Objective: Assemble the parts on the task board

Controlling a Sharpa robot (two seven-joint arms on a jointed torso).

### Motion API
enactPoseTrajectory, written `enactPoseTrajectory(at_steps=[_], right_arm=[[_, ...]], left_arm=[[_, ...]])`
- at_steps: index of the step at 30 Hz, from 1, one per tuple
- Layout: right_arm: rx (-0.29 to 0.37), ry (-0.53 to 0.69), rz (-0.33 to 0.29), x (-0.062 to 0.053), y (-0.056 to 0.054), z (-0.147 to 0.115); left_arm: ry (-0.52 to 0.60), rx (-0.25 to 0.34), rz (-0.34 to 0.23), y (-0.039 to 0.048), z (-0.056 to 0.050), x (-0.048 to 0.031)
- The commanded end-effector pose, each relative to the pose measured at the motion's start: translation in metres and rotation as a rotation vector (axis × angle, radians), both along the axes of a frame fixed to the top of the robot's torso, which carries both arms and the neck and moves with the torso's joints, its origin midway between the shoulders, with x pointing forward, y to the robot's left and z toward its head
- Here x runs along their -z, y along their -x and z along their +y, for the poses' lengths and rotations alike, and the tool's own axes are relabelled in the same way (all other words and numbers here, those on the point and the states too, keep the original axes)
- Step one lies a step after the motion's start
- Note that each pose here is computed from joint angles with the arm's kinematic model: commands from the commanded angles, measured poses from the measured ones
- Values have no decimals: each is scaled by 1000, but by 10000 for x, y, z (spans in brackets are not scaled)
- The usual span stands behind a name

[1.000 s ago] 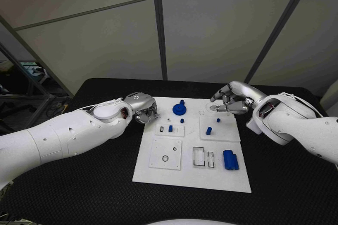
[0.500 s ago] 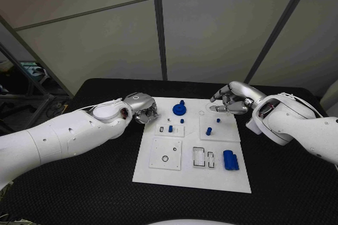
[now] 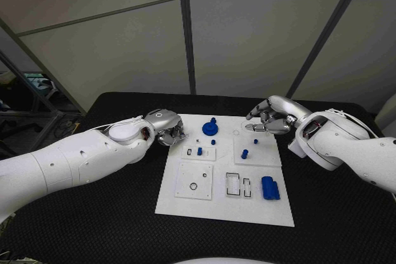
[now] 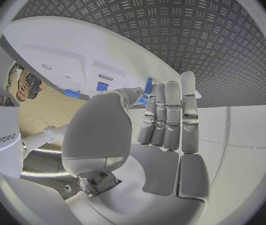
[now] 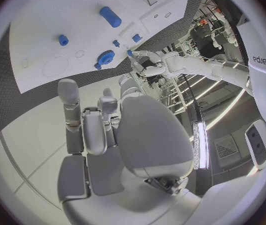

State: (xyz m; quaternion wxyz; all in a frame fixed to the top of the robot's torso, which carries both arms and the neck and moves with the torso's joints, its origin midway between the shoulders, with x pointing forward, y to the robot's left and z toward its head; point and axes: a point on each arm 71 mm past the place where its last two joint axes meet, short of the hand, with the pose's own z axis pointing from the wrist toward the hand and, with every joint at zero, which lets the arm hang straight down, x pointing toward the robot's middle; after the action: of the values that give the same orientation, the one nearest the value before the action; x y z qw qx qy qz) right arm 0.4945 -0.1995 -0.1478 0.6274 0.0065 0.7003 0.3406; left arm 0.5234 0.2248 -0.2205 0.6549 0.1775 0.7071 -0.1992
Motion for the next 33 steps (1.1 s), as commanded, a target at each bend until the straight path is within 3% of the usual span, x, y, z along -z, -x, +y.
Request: enactPoseTrajectory(at_steps=[1, 33], right_arm=[[-2, -6, -16, -19, -1, 7], [1, -5, -16, -18, -4, -1]], left_arm=[[0, -11, -8, -7, 10, -11], [17, -14, -16, -4, 1, -28]])
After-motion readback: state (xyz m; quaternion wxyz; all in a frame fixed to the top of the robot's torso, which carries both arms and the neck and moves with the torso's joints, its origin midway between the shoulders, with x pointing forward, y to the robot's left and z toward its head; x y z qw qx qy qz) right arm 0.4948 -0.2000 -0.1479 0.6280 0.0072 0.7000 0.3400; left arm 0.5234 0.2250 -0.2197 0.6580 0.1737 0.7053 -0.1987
